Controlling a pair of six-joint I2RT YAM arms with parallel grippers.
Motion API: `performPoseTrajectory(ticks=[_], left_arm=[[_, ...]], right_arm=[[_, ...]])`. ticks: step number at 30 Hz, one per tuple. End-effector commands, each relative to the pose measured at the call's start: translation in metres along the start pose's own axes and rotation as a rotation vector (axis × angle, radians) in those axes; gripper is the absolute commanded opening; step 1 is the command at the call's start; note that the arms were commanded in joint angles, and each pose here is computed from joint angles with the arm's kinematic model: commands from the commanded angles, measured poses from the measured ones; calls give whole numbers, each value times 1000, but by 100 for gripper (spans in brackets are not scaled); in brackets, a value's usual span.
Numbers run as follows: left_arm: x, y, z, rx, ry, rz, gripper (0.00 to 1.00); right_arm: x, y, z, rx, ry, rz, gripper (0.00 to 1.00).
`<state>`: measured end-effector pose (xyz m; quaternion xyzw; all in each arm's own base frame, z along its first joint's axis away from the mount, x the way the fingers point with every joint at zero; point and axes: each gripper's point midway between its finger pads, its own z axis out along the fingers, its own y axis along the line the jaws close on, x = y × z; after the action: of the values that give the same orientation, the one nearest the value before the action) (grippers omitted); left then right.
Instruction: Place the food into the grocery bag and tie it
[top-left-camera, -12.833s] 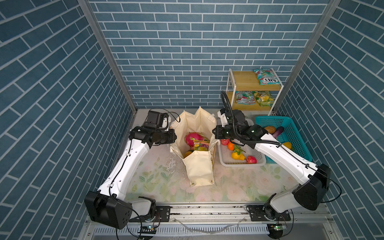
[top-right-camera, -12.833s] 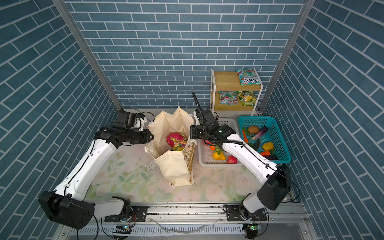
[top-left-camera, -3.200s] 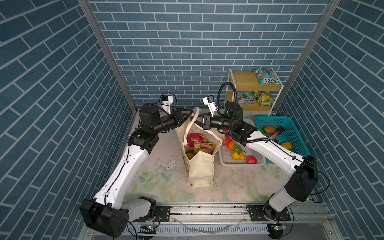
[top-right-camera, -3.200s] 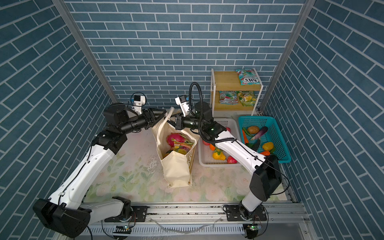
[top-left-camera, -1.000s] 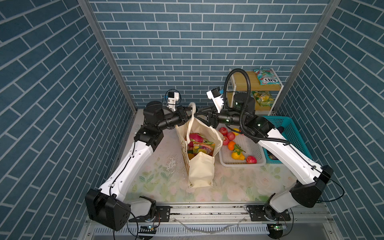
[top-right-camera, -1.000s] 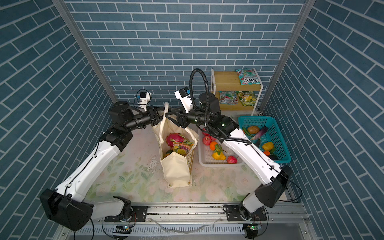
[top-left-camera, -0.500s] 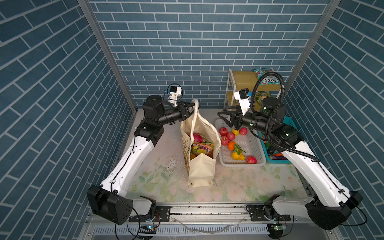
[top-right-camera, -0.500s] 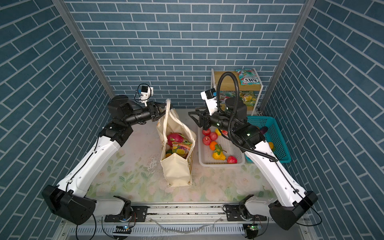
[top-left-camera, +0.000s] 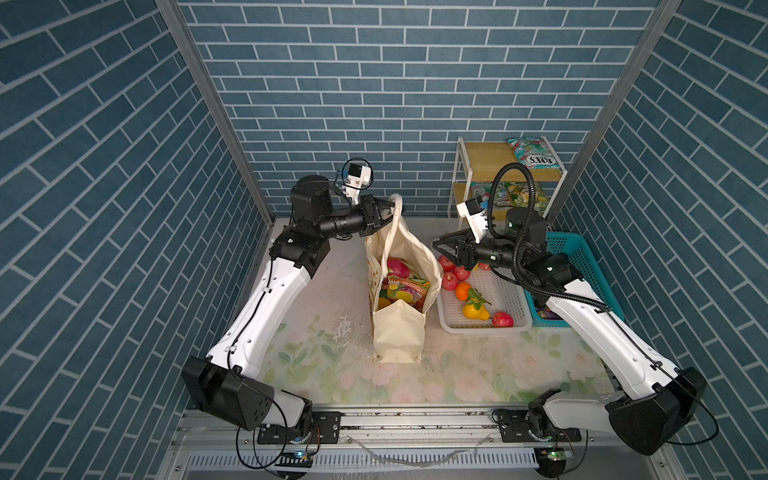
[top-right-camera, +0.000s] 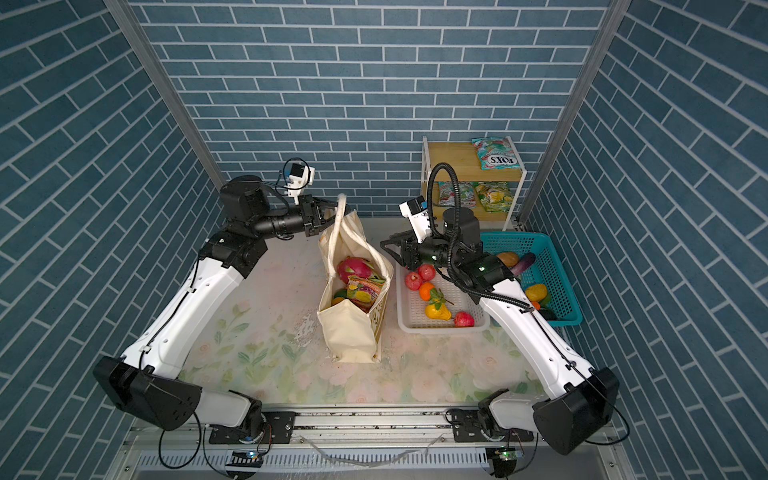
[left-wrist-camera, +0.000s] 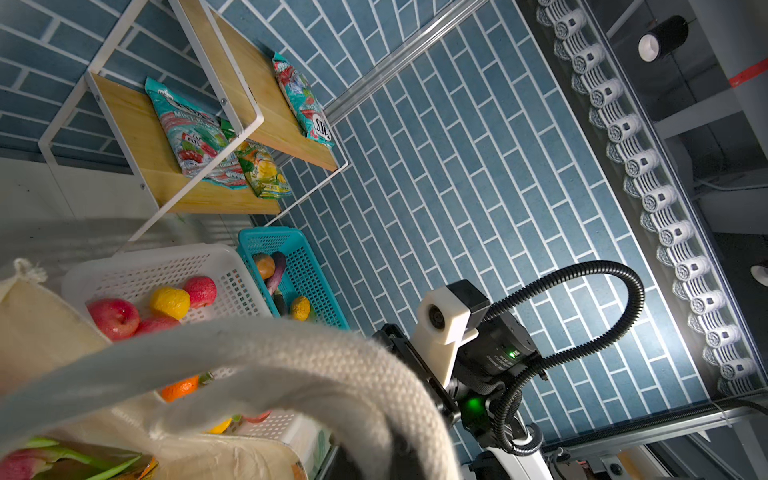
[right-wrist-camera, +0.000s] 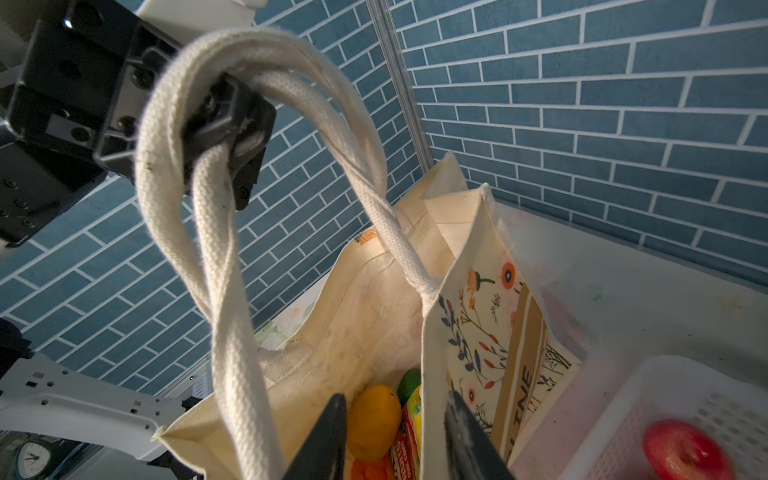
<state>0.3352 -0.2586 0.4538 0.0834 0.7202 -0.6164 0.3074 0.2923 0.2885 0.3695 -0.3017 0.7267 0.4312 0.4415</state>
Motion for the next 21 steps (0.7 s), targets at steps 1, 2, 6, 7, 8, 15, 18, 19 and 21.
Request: performPoseTrajectory(ticks=[1, 2, 6, 7, 8, 15, 18, 19, 21], left_arm=[[-7, -36, -8, 81, -4, 122, 0], [-7, -35, -8, 80, 0, 117, 0], [-7, -31, -4, 78, 13, 103, 0], [-7, -30, -3, 79, 17, 101, 0], [-7, -29, -3, 78, 18, 99, 0], [-7, -14, 4, 54, 29, 66, 0], [-6, -6, 6, 38, 28, 52, 0], [-6, -3, 7, 31, 25, 47, 0], [-6, 3, 8, 22, 20, 42, 0]], right_arm=[[-1, 8, 5, -85, -27, -3, 39], [0, 9, 7, -100, -24, 3, 38], [6, 13, 15, -178, -29, 36, 36], [6, 15, 17, -202, -32, 44, 36], [7, 17, 19, -222, -35, 53, 35], [11, 32, 31, -349, -54, 93, 35], [11, 42, 36, -404, -65, 101, 35], [10, 45, 38, -419, -74, 101, 35], [9, 52, 42, -454, -90, 104, 35]])
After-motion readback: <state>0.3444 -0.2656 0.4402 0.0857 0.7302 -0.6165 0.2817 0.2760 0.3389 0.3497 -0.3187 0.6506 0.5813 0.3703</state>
